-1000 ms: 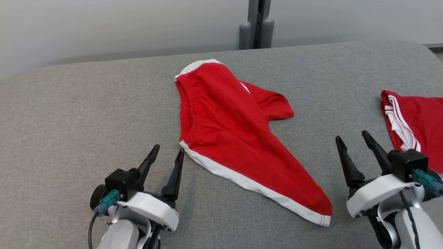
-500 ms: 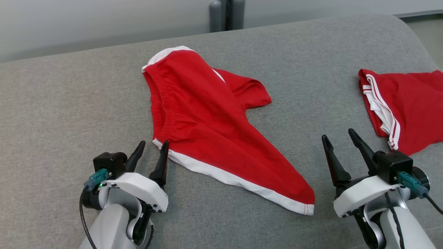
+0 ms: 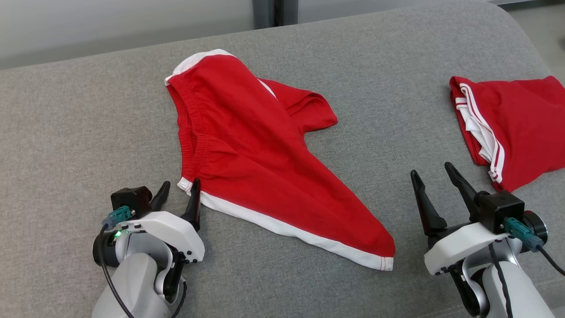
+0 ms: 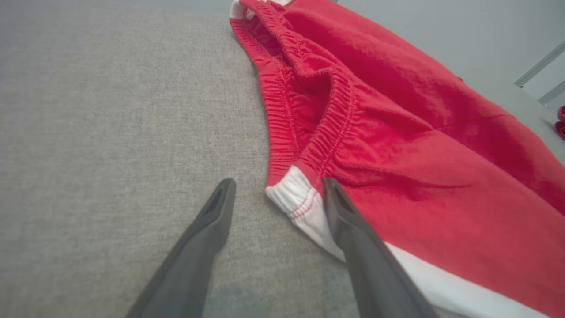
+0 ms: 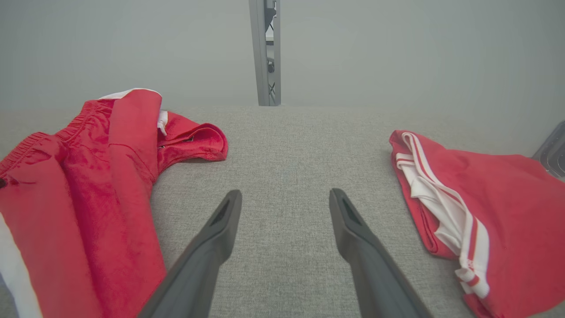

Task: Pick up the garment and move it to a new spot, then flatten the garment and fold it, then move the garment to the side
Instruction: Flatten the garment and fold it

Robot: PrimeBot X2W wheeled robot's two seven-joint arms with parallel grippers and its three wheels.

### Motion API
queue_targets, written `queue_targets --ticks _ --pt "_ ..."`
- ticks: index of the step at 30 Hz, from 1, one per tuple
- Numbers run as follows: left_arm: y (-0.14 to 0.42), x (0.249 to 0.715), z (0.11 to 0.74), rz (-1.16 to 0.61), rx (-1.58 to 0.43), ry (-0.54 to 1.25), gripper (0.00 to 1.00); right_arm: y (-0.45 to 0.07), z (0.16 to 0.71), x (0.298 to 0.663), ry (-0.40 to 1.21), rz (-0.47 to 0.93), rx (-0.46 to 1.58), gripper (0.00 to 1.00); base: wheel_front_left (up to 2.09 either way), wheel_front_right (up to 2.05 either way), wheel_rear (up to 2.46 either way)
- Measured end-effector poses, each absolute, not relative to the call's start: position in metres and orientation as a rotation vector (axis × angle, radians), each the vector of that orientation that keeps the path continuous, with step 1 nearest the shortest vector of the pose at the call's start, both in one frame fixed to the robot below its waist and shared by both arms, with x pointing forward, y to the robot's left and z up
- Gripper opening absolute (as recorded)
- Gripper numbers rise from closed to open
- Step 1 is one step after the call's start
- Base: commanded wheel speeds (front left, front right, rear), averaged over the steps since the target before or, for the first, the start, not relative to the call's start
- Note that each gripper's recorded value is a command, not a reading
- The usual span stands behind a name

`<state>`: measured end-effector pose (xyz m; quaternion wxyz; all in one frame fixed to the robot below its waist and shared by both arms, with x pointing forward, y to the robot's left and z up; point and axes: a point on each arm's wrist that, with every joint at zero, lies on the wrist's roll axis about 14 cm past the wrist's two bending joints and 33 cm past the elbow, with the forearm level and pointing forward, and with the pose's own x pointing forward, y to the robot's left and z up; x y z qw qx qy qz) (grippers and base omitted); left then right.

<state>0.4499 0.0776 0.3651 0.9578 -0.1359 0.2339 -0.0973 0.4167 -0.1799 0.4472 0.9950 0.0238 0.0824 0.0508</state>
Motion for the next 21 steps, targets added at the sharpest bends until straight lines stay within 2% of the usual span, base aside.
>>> queue_targets --ticks 4,6,7,8,16,21 --pt "0.077 0.453 0.363 -0.193 -0.281 0.483 1.0 -0.18 0.445 0.417 0.171 0.101 0.041 1.0 0.0 0.0 0.0" --pt "0.077 0.453 0.362 -0.192 -0.288 0.494 0.68 -0.181 0.444 0.418 0.172 0.099 0.037 1.0 0.0 0.0 0.0" --pt "0.077 0.454 0.362 -0.191 -0.291 0.496 0.16 -0.181 0.445 0.418 0.17 0.098 0.035 1.0 0.0 0.0 0.0" --pt "0.077 0.454 0.362 -0.192 -0.292 0.496 0.0 -0.182 0.444 0.418 0.17 0.097 0.033 1.0 0.0 0.0 0.0" --pt "0.071 0.453 0.374 -0.231 -0.321 0.461 0.0 -0.183 0.444 0.415 0.173 0.093 0.032 1.0 0.0 0.0 0.0" --pt "0.069 0.454 0.389 -0.241 -0.334 0.402 0.0 -0.168 0.437 0.405 0.199 0.117 0.101 1.0 0.0 0.0 0.0"
